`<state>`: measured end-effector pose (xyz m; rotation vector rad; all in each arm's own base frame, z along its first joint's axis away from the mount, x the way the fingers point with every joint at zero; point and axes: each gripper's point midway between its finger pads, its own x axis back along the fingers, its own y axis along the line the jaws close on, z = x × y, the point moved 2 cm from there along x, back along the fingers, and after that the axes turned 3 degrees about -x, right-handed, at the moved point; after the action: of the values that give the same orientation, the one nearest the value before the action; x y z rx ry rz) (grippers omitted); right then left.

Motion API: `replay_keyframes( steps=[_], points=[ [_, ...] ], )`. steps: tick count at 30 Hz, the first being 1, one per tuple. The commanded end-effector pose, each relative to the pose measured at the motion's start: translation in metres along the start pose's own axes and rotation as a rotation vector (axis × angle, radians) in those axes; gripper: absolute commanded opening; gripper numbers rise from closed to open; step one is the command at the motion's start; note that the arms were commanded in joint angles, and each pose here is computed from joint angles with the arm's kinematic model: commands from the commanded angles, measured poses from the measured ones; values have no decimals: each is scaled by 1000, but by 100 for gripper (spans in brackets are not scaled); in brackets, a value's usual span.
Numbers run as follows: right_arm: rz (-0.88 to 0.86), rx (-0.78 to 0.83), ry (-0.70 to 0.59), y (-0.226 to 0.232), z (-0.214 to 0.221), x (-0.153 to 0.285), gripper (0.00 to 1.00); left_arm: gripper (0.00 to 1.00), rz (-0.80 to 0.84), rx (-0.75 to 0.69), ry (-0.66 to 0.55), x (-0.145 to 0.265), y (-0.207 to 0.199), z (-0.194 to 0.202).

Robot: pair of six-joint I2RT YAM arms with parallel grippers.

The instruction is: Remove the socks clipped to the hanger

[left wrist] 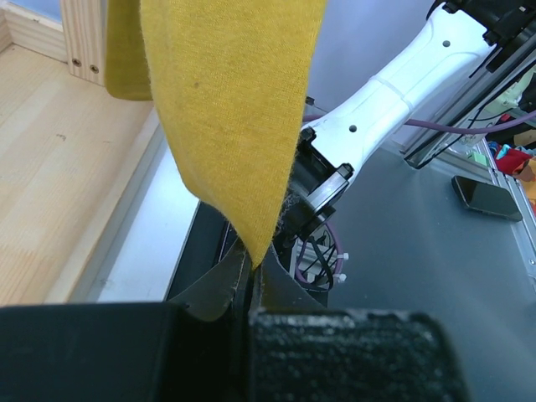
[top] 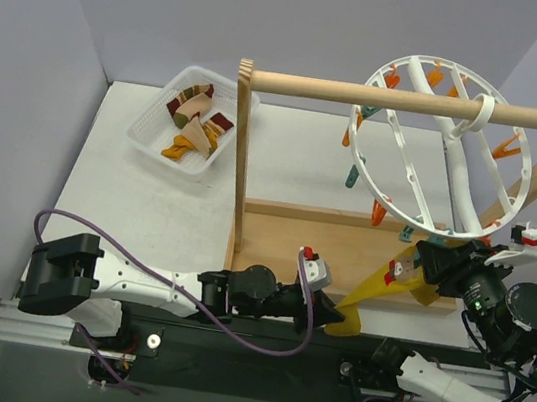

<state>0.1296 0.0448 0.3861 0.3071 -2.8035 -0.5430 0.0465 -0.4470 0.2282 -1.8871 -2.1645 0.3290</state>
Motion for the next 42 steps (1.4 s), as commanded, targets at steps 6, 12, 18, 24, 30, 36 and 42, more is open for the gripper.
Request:
replay_keyframes(
  steps=[6,12,18,24,30,36,42],
  points=[
    [12,-3,-25,2,-8,-3,0,0,27,19,-23,6,-9,-12],
    [23,-12,-33,0,-8,-2,0,0,0,47,8,17,-3,1],
    [21,-11,-31,-1,-6,-2,0,0,-89,103,47,41,17,18],
    [20,-19,-22,-1,-2,-3,6,0,-350,227,57,92,72,26],
    [13,-32,-31,-3,-2,-1,9,0,-617,397,-183,176,123,9],
    [3,-30,-27,-1,-2,-1,9,0,-876,383,-256,241,166,-10],
    [2,-25,-17,1,2,-4,10,0,-1017,373,-297,280,223,-66]
  ],
)
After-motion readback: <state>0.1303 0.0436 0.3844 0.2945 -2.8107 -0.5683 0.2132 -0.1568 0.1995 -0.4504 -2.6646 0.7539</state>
